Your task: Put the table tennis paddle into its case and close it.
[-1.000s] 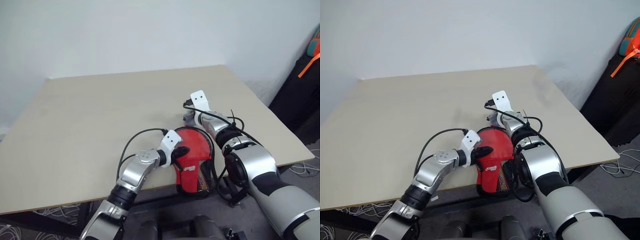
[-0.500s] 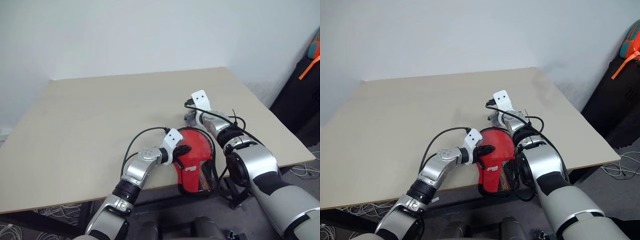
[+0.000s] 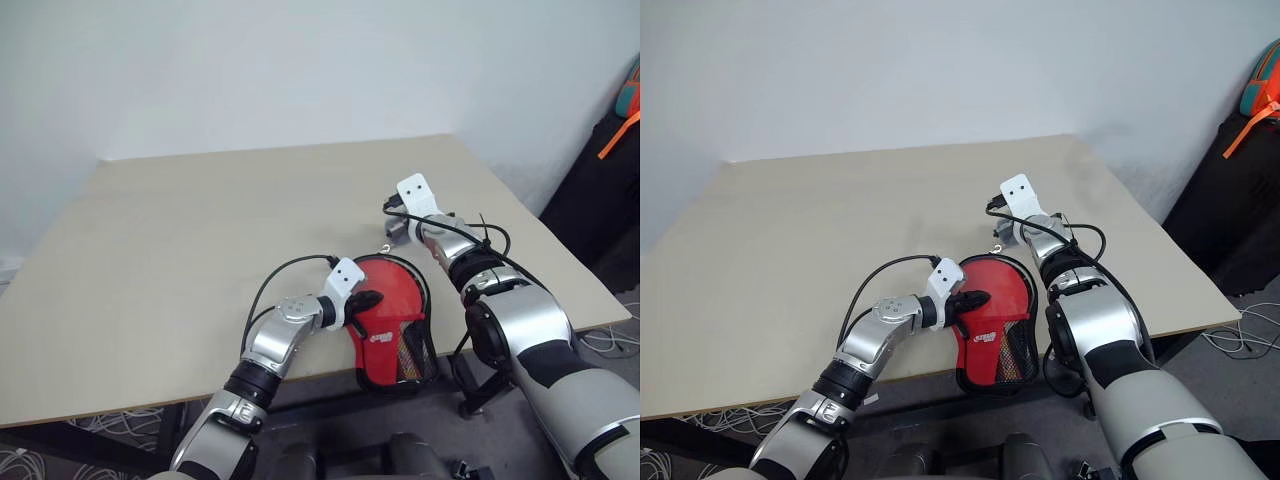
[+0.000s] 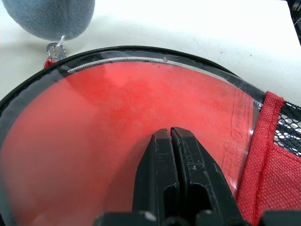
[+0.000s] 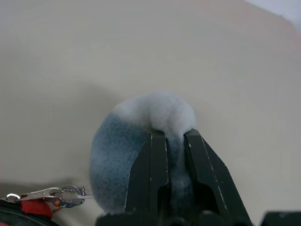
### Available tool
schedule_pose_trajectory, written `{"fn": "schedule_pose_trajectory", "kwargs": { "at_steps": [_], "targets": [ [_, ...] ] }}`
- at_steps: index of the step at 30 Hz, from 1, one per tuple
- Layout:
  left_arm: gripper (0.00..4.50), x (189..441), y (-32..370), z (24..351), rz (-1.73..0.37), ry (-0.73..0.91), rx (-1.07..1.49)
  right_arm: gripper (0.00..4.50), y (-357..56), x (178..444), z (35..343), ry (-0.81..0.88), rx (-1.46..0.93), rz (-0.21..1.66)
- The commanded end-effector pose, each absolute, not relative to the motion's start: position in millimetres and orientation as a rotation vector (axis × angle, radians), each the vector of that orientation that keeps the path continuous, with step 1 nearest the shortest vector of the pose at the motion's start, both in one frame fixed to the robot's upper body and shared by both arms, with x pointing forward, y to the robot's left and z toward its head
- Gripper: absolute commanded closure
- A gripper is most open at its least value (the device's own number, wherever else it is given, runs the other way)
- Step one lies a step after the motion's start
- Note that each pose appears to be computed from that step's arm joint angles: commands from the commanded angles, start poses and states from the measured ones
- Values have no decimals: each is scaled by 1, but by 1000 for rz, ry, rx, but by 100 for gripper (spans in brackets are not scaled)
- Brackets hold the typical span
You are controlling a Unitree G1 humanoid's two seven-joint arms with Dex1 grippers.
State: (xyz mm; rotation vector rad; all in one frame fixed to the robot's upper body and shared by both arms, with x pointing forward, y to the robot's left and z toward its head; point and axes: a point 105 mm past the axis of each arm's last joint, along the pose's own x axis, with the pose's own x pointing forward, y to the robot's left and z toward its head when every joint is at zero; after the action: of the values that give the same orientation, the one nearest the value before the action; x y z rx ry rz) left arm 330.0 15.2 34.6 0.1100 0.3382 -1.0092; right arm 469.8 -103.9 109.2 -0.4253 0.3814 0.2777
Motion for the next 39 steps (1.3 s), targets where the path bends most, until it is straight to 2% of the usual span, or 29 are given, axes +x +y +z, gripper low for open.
{"fn": "schedule_pose_trajectory", "kwargs": {
  "at_steps": [1,7,11,14,19,28,34,39],
  "targets": [
    [450,317,24,-1,-996,488,127,449,-105,486,174,199,-482,254],
    [450,317,22,-2,-1001,491,125,449,-96,488,198,132,-504,282],
    [450,316,22,-3,-1004,494,123,449,-63,485,234,33,-502,392],
    [450,315,21,-3,-1008,495,121,449,-52,483,242,15,-509,422],
    [450,315,19,-3,-1011,494,118,449,-61,484,223,72,-566,404],
    [450,312,18,-5,-1018,500,113,449,-109,483,166,225,-684,331],
    [450,313,18,-4,-1030,501,120,449,-158,478,142,308,-770,257],
    [450,313,19,-2,-1037,501,126,449,-189,472,136,348,-785,235]
  ]
}}
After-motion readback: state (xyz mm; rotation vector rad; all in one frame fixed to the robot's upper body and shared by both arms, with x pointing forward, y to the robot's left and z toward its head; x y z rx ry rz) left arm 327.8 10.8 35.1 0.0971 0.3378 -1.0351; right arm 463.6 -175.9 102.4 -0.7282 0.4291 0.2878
